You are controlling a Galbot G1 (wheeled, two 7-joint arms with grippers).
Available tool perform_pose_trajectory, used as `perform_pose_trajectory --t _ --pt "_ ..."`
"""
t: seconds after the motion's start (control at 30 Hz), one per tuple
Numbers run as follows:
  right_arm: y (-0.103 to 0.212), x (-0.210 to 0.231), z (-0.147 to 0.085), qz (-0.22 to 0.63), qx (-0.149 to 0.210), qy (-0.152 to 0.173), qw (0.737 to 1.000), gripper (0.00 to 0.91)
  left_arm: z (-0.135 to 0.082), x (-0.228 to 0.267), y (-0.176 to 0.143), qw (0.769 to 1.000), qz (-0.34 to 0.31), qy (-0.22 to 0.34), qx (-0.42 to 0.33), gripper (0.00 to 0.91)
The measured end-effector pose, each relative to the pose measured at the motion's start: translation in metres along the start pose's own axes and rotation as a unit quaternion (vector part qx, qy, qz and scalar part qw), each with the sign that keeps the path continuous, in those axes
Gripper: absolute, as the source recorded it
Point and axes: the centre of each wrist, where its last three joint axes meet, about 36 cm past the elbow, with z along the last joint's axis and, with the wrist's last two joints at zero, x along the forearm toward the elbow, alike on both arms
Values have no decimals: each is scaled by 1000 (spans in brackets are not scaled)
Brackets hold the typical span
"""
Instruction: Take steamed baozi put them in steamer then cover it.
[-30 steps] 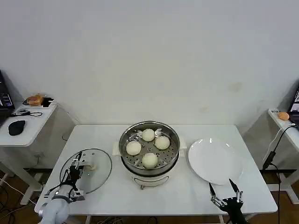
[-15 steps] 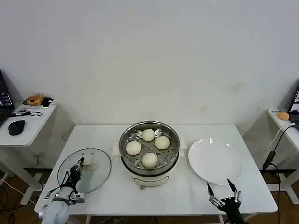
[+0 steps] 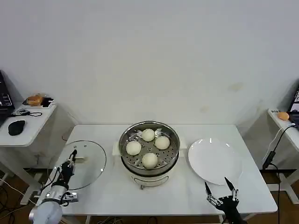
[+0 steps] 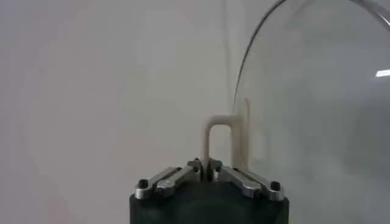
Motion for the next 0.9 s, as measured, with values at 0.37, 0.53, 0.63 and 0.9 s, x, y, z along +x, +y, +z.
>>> perform_pose_trajectory --t 0.37,0.53,0.63,0.9 --pt "0 1 0 -8 4 3 1000 907 9 20 66 999 -18 35 -25 0" --pt "0 0 1 -12 6 5 1000 907 2 19 100 999 -29 35 -24 0" --pt "1 0 2 -13 7 7 1000 907 -6 16 119 999 -34 28 -24 0" --pt "7 -1 5 -15 4 9 1000 907 -44 4 157 999 -51 0 -16 0"
